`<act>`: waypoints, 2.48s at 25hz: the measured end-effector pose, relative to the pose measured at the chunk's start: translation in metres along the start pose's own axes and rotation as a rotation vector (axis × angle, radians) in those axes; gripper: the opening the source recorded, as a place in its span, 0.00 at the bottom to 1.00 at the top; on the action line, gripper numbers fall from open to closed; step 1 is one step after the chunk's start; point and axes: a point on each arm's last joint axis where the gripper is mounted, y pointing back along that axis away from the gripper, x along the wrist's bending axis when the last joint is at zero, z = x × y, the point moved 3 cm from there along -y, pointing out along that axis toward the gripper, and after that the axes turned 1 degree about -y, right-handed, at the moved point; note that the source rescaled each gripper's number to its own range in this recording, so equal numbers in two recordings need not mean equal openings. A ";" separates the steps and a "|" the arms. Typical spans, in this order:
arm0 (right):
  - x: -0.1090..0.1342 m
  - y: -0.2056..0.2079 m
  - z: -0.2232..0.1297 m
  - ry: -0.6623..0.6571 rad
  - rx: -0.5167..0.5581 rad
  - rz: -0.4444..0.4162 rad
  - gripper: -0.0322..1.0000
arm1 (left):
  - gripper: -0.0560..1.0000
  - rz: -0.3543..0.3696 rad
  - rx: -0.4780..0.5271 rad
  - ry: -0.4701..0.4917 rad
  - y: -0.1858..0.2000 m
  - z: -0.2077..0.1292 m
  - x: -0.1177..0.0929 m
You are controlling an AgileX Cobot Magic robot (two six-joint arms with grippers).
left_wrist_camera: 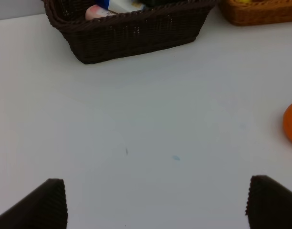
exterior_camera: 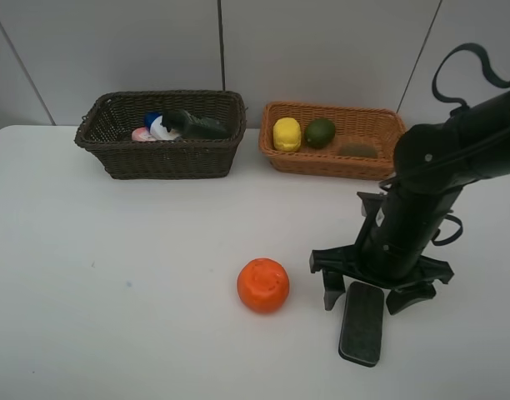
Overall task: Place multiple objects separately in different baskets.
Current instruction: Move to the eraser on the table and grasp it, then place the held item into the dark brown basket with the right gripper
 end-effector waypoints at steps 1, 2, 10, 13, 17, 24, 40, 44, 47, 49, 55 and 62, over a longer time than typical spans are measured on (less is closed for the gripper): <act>-0.001 -0.003 0.001 -0.012 0.013 -0.003 0.91 | 0.98 0.000 0.000 0.000 0.000 0.000 0.000; -0.003 -0.007 0.002 -0.025 0.026 -0.008 0.91 | 0.98 0.000 0.000 0.000 0.000 0.000 0.000; -0.007 -0.020 0.005 -0.030 0.063 -0.008 0.89 | 0.98 0.001 0.000 0.000 0.000 0.000 0.000; -0.007 -0.024 0.004 -0.024 0.087 -0.010 0.78 | 0.98 0.001 0.000 0.000 0.000 0.000 0.000; -0.007 -0.026 0.001 -0.021 0.123 -0.021 0.50 | 0.98 0.003 -0.001 -0.001 0.000 0.000 0.000; -0.008 -0.022 -0.003 0.022 0.141 -0.020 0.36 | 0.98 0.003 -0.001 -0.001 0.000 0.000 0.000; 0.040 0.178 0.080 0.221 -0.967 0.383 0.36 | 0.98 0.003 -0.001 -0.001 0.000 0.000 0.000; 0.064 0.188 0.116 0.225 -1.302 0.553 0.36 | 0.98 0.003 -0.001 -0.001 0.000 0.000 0.000; 0.082 0.180 0.142 0.253 -1.441 0.620 0.36 | 0.98 0.003 -0.001 -0.001 0.000 0.000 0.000; 0.095 0.168 0.161 0.290 -1.455 0.619 0.36 | 0.98 0.003 -0.001 -0.001 0.000 0.000 0.000; 0.132 0.132 0.205 0.342 -1.352 0.566 0.36 | 0.98 0.003 -0.001 -0.001 0.000 0.000 0.000; 0.161 0.094 0.232 0.362 -1.217 0.499 0.36 | 0.98 0.005 0.000 -0.002 0.000 0.000 0.001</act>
